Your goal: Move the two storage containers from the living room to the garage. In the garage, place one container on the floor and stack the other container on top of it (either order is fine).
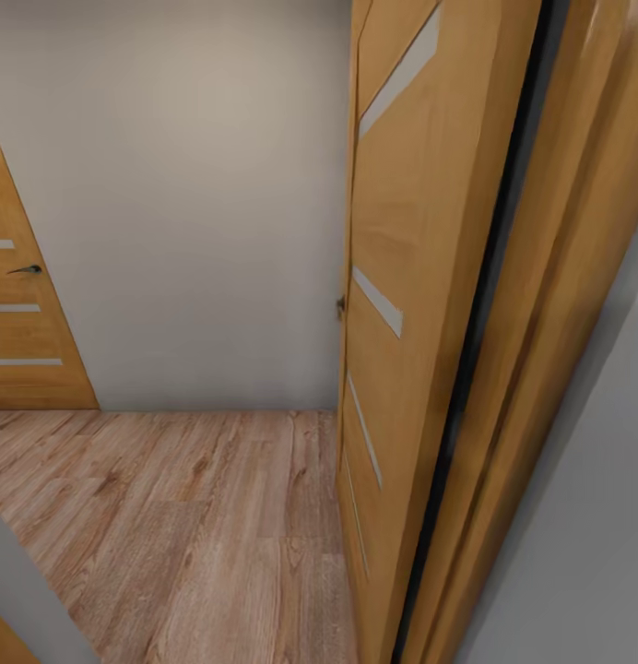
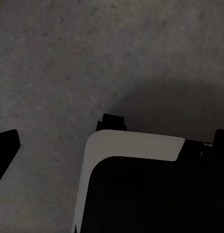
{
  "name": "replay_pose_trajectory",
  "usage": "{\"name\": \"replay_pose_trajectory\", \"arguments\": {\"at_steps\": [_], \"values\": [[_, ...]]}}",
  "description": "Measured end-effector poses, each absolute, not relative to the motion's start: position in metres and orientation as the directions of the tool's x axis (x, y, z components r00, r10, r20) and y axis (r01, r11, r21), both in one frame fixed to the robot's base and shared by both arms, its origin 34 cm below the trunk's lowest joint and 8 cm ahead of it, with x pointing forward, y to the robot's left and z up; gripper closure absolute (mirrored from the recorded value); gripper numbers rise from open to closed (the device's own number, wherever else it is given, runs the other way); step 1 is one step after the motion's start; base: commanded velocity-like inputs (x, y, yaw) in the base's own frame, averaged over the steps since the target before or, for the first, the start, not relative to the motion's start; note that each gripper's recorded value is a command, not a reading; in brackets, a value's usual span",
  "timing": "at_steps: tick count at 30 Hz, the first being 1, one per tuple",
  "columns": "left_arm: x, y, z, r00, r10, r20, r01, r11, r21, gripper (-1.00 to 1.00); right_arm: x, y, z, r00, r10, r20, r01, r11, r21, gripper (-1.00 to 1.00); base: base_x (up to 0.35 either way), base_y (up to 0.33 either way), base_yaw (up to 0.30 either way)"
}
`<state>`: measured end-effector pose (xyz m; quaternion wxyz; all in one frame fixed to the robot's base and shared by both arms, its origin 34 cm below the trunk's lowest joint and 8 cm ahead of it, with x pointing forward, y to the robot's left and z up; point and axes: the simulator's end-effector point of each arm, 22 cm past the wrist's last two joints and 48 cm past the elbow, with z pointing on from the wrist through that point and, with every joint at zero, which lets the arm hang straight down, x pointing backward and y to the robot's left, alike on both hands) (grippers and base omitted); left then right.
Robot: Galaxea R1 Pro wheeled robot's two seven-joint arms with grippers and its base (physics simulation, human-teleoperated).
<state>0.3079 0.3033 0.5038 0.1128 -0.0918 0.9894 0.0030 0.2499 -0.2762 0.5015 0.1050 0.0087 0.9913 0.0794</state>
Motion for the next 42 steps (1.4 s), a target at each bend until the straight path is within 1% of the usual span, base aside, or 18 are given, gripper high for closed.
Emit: {"name": "replay_pose_trajectory", "arguments": {"at_steps": [31, 42], "values": [[0.3079, 0.3035, 0.5038, -0.958, -0.181, -0.224, -0.182, 0.983, -0.015, -1.00, 0.2499, -0.2763, 0.5015, -0.978, 0.034, -0.207, 0.000, 0.987, 0.159, -1.00, 0.000, 0.161, 0.000], [0.3079, 0.3035, 0.5038, -0.958, -0.181, -0.224, -0.182, 0.983, -0.015, -1.00, 0.2501, -0.2765, 0.5015, -0.978, 0.033, -0.207, 0.000, 0.987, 0.159, -1.00, 0.000, 0.124, 0.000]]}}
